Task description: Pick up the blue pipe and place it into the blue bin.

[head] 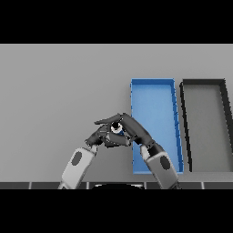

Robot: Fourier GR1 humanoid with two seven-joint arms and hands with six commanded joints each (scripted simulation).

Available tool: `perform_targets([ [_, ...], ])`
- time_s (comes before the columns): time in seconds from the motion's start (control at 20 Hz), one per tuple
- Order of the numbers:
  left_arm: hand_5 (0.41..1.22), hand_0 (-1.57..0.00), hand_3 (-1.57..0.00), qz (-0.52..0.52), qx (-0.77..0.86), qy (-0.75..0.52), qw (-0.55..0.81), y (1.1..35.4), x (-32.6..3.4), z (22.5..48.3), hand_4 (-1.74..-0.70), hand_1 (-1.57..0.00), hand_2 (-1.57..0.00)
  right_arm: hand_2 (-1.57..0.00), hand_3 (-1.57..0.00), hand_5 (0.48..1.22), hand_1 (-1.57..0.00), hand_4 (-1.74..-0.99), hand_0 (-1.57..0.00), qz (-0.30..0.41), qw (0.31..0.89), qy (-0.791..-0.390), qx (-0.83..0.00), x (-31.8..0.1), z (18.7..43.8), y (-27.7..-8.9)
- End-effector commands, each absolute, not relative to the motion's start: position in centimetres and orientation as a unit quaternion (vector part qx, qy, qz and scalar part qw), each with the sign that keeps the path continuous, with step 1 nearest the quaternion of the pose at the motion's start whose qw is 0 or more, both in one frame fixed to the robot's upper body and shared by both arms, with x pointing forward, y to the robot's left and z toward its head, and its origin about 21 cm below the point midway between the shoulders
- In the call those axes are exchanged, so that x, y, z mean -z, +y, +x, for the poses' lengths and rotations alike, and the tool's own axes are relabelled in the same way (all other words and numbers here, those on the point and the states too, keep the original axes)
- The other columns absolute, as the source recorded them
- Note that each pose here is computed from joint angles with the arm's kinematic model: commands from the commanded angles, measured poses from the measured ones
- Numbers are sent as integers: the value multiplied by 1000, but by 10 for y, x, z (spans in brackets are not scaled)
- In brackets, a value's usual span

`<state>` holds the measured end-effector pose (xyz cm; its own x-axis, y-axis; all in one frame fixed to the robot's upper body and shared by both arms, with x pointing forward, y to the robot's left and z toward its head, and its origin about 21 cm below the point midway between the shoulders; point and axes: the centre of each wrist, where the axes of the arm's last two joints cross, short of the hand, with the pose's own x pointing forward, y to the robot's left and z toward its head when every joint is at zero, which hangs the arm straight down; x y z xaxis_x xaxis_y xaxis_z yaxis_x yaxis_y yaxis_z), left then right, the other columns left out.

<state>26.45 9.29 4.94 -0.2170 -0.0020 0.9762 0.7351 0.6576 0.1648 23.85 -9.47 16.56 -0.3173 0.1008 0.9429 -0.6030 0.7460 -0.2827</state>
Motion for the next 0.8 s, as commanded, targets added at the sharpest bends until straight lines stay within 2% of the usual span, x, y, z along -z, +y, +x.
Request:
perform_targets([
  [0.0, 1221, -1571, -1426, -255, 324, -710, 571, 94, -50, 263, -1731, -1571, -1571, -1535, -1501, 1160, -1533, -1721, -1533, 169, 560, -750, -308, -165, 238, -95],
  [0.15, 1221, -1571, -1454, -231, 324, -727, 559, 96, -50, 262, -1724, -1571, -1571, -1552, -1535, 1190, -1551, -1731, -1551, 162, 555, -761, -296, -164, 236, -93],
  [0.2, 1221, -1462, -1166, -217, 327, -735, 553, 100, -52, 264, -1599, -1342, -1293, -1556, -1542, 1196, -1555, -1733, -1555, 158, 550, -765, -294, -166, 234, -93],
  [0.25, 1221, -1169, -933, -222, 339, -729, 552, 100, -52, 264, -1475, -1073, -1034, -1559, -1548, 1201, -1558, -1734, -1558, 156, 551, -765, -295, -166, 233, -92],
  [0.3, 1221, -935, -746, -233, 351, -722, 549, 104, -52, 265, -1372, -858, -827, -1561, -1553, 1205, -1561, -1736, -1561, 160, 553, -763, -294, -165, 231, -90],
  [0.4, 1221, -598, -477, -230, 378, -709, 549, 102, -52, 265, -1206, -549, -529, -1565, -1559, 1211, -1565, -1738, -1565, 153, 568, -755, -290, -168, 229, -91],
  [0.55, 938, -306, -244, -213, 380, -703, 563, 105, -50, 265, -1047, -281, -270, -1568, -1565, 1216, -1568, -1739, -1568, 144, 572, -753, -293, -169, 230, -90],
  [0.65, 770, -195, -156, -210, 376, -697, 573, 107, -52, 266, -996, -179, -173, -1569, -1567, 1218, -1569, -1740, -1569, 139, 572, -753, -293, -166, 231, -90],
  [0.75, 647, -125, -99, -212, 371, -686, 589, 107, -50, 265, -970, -114, -110, -1570, -1569, 1219, -1570, -1740, -1570, 142, 563, -759, -293, -165, 231, -85],
])
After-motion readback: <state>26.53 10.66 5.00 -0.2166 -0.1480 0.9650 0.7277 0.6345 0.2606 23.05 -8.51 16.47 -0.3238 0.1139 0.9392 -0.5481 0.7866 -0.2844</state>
